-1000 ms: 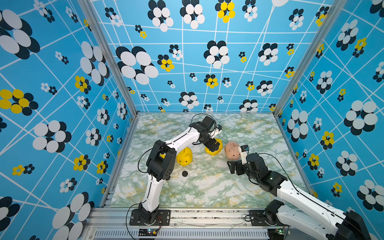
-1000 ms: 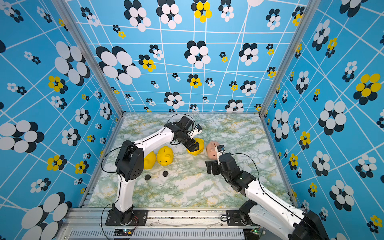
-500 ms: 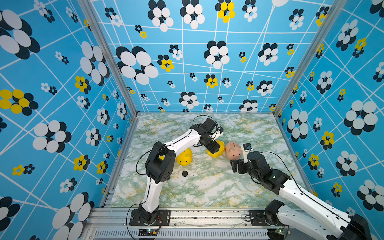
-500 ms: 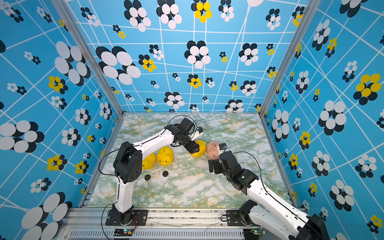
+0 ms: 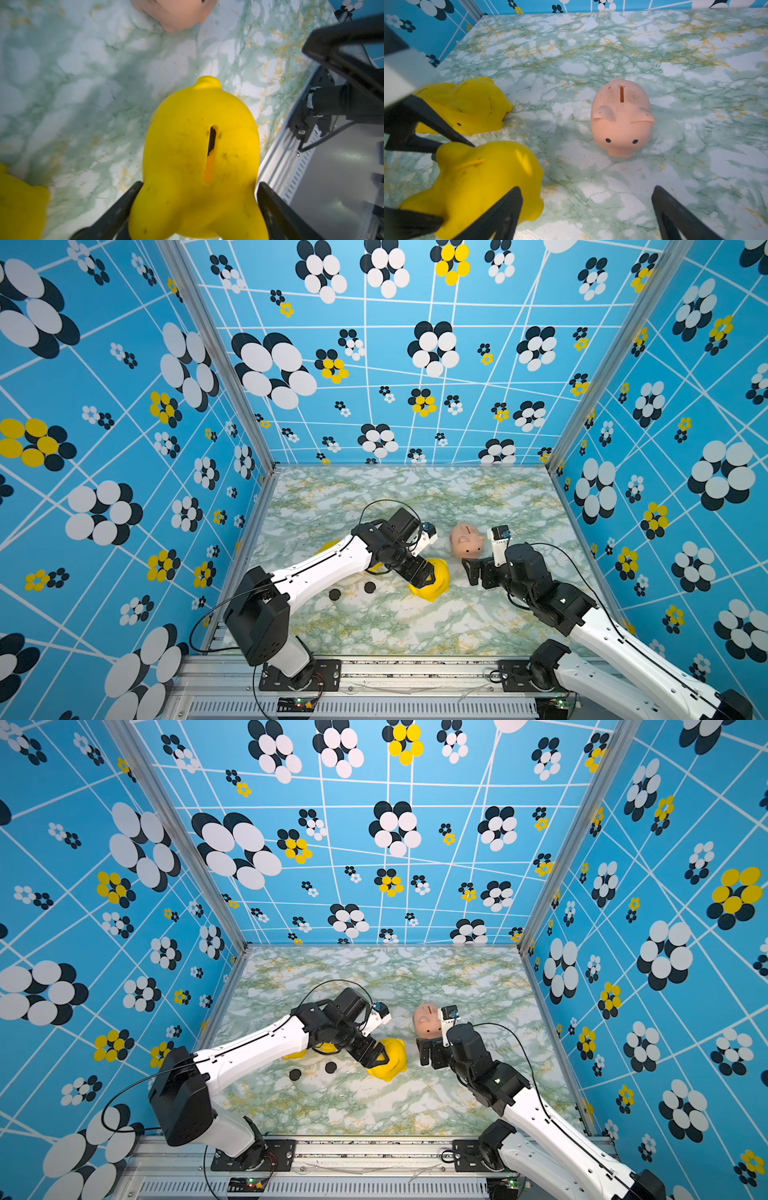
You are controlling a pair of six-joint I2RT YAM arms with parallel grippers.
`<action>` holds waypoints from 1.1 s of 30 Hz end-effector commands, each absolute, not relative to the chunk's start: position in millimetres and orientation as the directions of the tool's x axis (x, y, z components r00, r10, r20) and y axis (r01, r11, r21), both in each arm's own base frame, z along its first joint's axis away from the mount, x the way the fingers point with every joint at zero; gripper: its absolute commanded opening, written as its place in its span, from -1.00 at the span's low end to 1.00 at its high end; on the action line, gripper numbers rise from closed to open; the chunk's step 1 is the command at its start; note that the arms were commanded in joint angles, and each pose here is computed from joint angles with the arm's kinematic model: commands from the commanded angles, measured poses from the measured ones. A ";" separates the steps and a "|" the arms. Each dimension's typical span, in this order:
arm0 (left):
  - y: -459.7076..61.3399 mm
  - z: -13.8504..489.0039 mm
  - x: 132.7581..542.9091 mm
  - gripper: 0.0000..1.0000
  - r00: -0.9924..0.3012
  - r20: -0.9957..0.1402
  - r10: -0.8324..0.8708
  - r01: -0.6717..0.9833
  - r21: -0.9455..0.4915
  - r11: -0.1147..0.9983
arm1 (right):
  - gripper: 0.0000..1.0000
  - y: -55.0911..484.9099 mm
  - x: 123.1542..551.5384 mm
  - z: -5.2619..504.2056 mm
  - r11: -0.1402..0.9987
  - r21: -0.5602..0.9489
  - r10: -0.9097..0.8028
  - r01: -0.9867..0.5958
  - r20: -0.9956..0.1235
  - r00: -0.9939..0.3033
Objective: Open piggy banks
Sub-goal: Move the piggy bank to the center of the board, then adjust the piggy bank at the center of the board.
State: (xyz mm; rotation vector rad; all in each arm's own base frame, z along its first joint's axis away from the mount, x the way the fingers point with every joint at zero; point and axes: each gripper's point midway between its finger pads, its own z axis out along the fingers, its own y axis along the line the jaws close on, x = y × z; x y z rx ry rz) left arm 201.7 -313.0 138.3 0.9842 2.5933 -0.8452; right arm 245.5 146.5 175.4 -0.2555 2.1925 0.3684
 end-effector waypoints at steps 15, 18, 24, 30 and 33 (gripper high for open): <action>-272.5 93.5 154.5 1.00 -0.943 -0.236 0.234 0.332 -0.624 0.707 | 0.99 181.8 203.0 140.7 0.803 0.400 -0.045 -0.441 -0.697 -0.715; -260.1 98.2 159.6 0.98 -0.939 -0.246 0.242 0.343 -0.595 0.727 | 0.99 184.4 196.2 134.1 0.787 0.433 -0.038 -0.440 -0.678 -0.734; -237.5 106.3 166.3 0.98 -0.938 -0.250 0.240 0.343 -0.564 0.751 | 0.99 188.2 191.1 123.5 0.778 0.454 -0.036 -0.433 -0.656 -0.754; -240.4 119.4 168.8 0.98 -0.922 -0.293 0.253 0.382 -0.584 0.716 | 0.99 194.4 189.1 109.1 0.783 0.447 -0.063 -0.432 -0.634 -0.771; -241.1 128.1 172.3 0.98 -0.911 -0.326 0.254 0.404 -0.575 0.711 | 0.99 199.7 187.4 102.8 0.784 0.444 -0.074 -0.433 -0.626 -0.777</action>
